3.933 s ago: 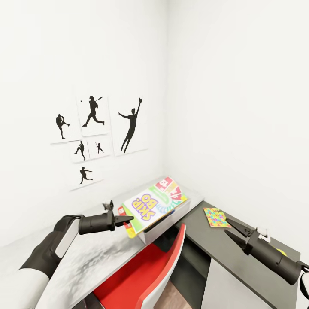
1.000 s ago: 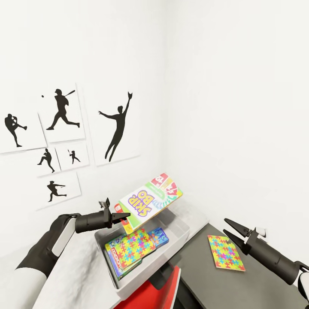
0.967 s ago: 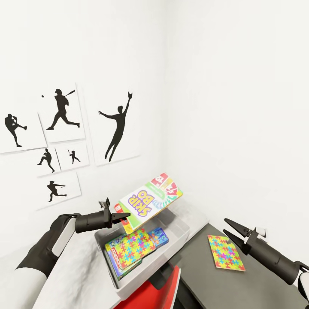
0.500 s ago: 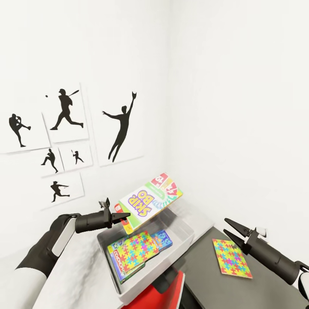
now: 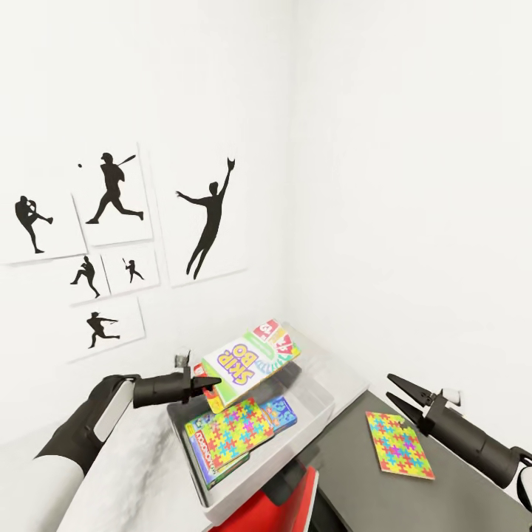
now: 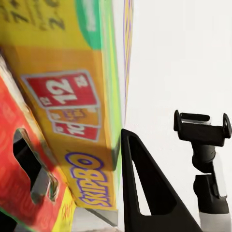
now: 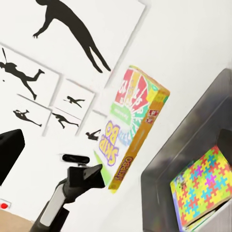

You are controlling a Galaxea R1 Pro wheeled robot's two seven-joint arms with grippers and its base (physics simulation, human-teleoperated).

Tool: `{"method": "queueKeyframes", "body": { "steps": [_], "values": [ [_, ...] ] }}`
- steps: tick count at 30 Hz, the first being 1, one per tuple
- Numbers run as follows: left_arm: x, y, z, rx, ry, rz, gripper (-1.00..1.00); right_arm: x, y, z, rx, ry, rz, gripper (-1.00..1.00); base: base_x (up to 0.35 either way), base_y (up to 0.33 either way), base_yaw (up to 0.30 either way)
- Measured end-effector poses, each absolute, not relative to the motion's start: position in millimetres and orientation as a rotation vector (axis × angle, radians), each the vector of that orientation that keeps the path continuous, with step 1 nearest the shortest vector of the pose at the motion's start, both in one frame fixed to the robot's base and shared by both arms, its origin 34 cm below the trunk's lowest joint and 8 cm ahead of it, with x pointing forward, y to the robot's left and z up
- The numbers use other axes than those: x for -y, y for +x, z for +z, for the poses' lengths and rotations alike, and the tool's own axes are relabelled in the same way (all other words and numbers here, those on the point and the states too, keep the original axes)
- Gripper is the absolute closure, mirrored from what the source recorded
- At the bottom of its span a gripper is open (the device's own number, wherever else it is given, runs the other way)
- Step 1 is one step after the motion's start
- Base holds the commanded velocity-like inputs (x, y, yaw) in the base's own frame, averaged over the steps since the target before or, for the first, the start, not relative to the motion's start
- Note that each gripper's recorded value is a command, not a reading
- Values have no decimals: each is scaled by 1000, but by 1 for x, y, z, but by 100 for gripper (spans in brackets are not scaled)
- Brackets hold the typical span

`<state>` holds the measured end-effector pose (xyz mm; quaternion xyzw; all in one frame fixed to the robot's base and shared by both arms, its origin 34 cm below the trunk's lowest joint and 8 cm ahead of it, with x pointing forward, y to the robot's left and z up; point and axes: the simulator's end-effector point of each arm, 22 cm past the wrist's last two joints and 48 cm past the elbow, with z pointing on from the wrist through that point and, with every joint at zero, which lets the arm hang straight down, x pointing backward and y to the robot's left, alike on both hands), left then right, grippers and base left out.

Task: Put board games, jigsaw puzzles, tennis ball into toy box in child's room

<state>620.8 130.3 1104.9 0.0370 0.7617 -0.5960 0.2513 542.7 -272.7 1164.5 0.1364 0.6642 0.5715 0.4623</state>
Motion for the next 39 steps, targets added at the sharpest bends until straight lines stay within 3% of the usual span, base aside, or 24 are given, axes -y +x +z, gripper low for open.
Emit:
{"method": "queueKeyframes", "body": {
  "steps": [17, 39],
  "values": [
    [-131, 638, 1031, -2318, -107, -1456, 100, 273, 541, 1170, -1611, 324, 1421, -100, 0, 0, 0],
    [-122, 630, 1000, -2386, -175, -1498, 100, 272, 546, 1157, -1634, 344, 1428, -100, 0, 0, 0]
  ]
}}
